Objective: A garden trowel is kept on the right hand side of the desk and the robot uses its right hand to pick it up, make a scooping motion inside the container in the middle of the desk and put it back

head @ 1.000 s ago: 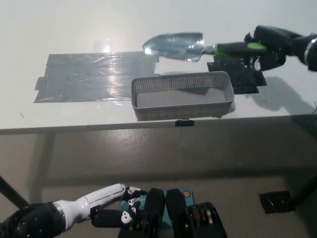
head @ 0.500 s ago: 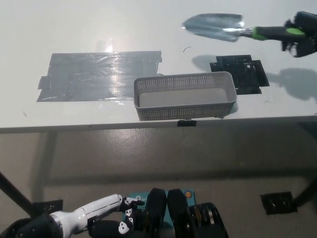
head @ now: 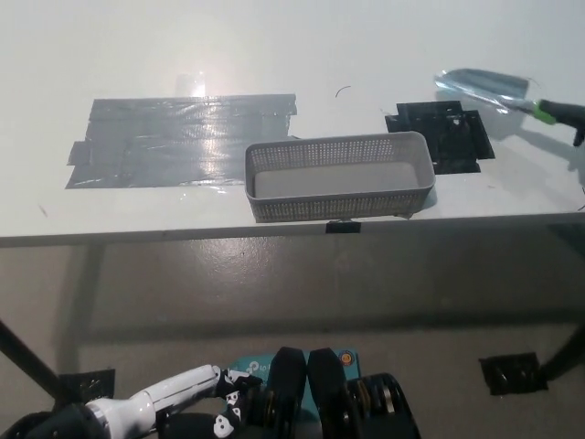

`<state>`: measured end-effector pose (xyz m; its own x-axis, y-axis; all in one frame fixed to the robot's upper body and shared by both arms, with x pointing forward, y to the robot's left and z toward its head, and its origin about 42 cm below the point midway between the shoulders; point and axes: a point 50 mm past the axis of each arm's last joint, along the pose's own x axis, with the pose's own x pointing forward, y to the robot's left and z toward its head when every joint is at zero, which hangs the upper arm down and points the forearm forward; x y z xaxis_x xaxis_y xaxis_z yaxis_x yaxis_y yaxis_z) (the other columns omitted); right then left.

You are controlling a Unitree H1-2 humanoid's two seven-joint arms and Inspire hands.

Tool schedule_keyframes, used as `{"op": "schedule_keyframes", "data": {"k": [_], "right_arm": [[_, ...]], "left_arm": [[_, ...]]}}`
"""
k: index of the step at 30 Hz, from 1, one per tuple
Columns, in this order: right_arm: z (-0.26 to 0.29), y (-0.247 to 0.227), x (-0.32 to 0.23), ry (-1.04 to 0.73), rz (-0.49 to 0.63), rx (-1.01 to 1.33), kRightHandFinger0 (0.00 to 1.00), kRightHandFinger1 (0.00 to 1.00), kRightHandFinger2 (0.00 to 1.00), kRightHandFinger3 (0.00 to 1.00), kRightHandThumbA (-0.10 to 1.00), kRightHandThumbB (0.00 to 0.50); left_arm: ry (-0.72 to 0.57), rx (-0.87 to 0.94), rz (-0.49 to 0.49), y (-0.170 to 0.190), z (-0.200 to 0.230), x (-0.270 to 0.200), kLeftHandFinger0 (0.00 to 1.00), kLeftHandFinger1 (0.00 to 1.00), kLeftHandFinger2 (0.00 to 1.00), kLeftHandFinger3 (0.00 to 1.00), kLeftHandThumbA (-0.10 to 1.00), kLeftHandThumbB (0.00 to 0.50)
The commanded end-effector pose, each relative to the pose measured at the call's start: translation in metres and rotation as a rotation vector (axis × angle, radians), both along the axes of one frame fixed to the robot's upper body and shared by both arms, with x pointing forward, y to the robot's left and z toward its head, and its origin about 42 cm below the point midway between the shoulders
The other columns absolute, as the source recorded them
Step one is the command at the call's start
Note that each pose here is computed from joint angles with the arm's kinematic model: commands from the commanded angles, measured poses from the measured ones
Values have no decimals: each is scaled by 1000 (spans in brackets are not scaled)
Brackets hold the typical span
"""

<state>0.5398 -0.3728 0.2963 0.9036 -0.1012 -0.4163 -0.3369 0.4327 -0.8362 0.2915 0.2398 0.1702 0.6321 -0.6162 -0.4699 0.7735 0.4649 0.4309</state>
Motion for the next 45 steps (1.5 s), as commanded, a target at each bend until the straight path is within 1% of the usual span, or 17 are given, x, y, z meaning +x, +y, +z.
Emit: {"op": "schedule_keyframes", "data": {"k": [1,3,5,7,8,9,10,12,13,14,15,16,18,19,28,39,45], "right_arm": [[16,4,4,-123,6,-41,3,423,708,526,-100,13],[7,14,0,-142,49,-78,111,563,798,623,-100,8],[2,27,-2,-145,91,-109,109,546,704,386,-100,8],[-3,36,-2,-140,111,-121,13,434,578,283,-100,0],[-2,43,-5,-144,133,-118,185,564,651,442,-100,3],[-3,47,-7,-144,147,-112,199,557,619,474,-100,1],[-4,53,-9,-136,165,-103,566,842,856,729,-100,0],[-4,60,-12,-121,185,-132,578,728,775,935,-100,0],[-4,63,-15,-120,198,-131,301,444,589,984,-100,10],[-5,64,-17,-85,201,-154,487,714,917,1000,31,55],[-4,66,-17,-41,213,-230,881,1000,1000,1000,319,78],[-3,68,-17,1,204,-298,1000,1000,1000,1000,603,290],[0,69,-18,43,180,-360,1000,1000,1000,1000,659,345],[2,66,-17,52,174,-390,1000,1000,1000,1000,692,494],[27,56,-13,-13,124,-454,1000,1000,1000,1000,1000,500],[38,57,-16,-60,123,-459,1000,1000,1000,1000,1000,500],[86,60,-31,-125,186,-426,1000,1000,1000,1000,1000,500]], "left_arm": [[-54,3,25,5,14,3,1000,1000,1000,1000,1000,426],[-55,4,24,5,14,2,1000,1000,1000,1000,1000,427],[-60,0,25,6,14,2,1000,1000,1000,1000,1000,420],[-58,-1,27,5,15,2,1000,1000,1000,1000,1000,416],[-60,5,27,6,14,2,1000,1000,1000,1000,1000,429],[-63,11,25,6,14,2,1000,1000,1000,1000,1000,430],[-63,12,25,7,16,3,1000,1000,1000,1000,1000,422],[-62,15,26,7,16,3,1000,1000,1000,1000,1000,425],[-64,17,25,7,16,3,1000,1000,1000,1000,1000,421],[-61,13,25,7,16,3,1000,1000,1000,1000,1000,423],[-61,9,29,8,16,4,1000,1000,1000,1000,1000,424],[-61,10,30,8,16,4,1000,1000,1000,1000,1000,434],[-61,12,31,9,16,4,1000,1000,1000,1000,1000,436],[-63,16,29,9,17,3,1000,1000,1000,1000,1000,431],[-59,11,39,12,16,1,1000,1000,1000,1000,1000,410],[-54,13,51,14,12,-4,1000,1000,1000,1000,1000,453],[-52,10,52,16,13,-3,1000,1000,1000,1000,1000,417]]}}
